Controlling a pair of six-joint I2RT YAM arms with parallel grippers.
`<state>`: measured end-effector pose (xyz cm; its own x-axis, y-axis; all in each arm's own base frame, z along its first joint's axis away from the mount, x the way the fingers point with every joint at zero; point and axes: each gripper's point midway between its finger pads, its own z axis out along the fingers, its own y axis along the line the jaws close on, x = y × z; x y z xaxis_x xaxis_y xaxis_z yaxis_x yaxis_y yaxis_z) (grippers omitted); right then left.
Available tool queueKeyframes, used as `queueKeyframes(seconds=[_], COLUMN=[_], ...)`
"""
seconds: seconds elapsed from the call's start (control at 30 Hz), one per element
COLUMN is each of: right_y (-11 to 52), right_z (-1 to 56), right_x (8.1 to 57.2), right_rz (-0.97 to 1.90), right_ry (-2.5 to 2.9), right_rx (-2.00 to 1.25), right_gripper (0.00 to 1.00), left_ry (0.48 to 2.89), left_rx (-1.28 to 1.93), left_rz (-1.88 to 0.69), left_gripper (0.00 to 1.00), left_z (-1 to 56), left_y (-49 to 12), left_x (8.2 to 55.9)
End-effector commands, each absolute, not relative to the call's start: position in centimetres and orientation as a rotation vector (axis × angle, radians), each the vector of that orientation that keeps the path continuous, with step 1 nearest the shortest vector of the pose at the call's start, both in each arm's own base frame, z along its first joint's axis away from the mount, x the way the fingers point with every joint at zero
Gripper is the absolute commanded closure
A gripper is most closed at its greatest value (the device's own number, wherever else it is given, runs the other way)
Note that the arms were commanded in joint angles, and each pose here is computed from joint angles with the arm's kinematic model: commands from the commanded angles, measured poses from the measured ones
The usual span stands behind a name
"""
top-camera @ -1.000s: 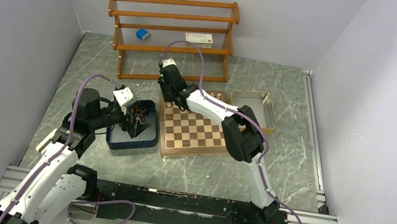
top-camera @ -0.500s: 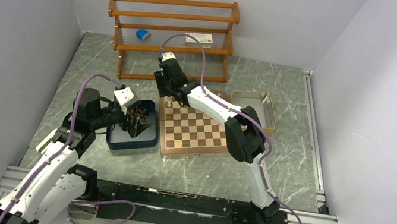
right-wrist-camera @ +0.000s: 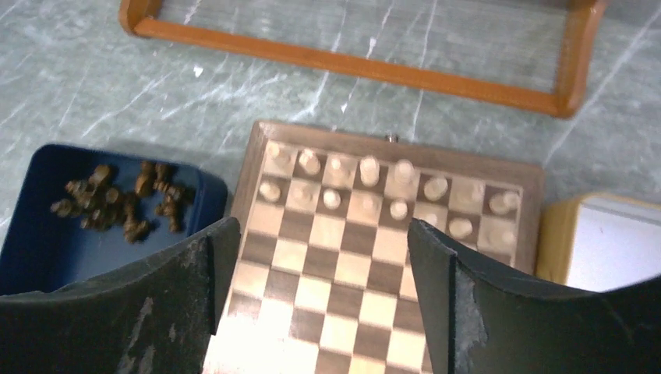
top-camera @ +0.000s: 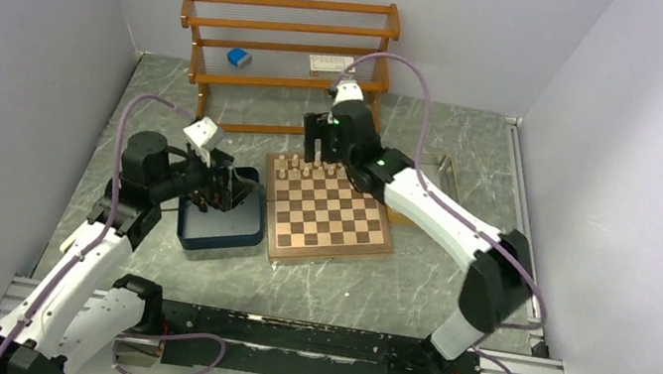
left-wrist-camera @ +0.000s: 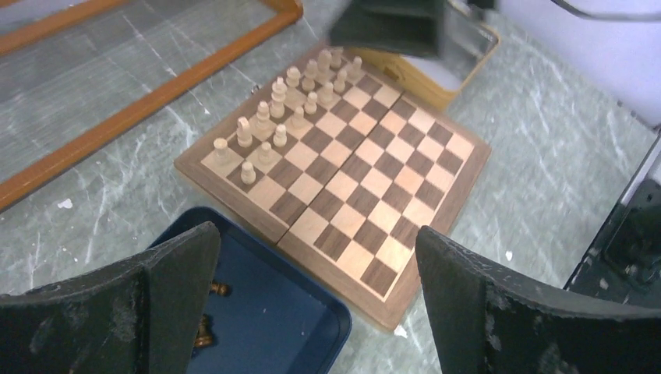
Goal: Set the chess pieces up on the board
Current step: Reset both arms
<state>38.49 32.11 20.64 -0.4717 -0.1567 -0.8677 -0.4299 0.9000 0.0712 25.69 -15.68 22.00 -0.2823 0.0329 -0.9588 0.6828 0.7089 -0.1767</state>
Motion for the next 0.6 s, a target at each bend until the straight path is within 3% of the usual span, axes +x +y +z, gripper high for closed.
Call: queueKeyframes(seconds=[0.0, 0.07, 0.3, 0.57], right_y=[29.4, 28.1, 23.6, 20.7], right_z=[22.2, 22.5, 22.6, 21.4], right_x=[35.1, 33.4, 29.0, 27.4], right_rz=[0.415, 0.451, 0.501, 0.458], right_ry=[2.05, 2.045, 2.047, 2.093], right_rx=[-0.316, -0.274, -0.117, 0.04], right_gripper=[0.07, 0.0, 0.0, 0.0], left_ry=[1.769, 1.764, 1.824, 1.785], left_rx=[0.441, 0.456, 0.438, 0.438], left_rz=[-0.762, -0.796, -0.824, -0.864], left_gripper=[0.0, 0.0, 0.0, 0.0], left_z=[25.3, 26.1, 26.7, 26.8], left_y=[-16.0, -16.4, -16.5, -16.7], left_x=[26.4, 26.1, 25.5, 24.1])
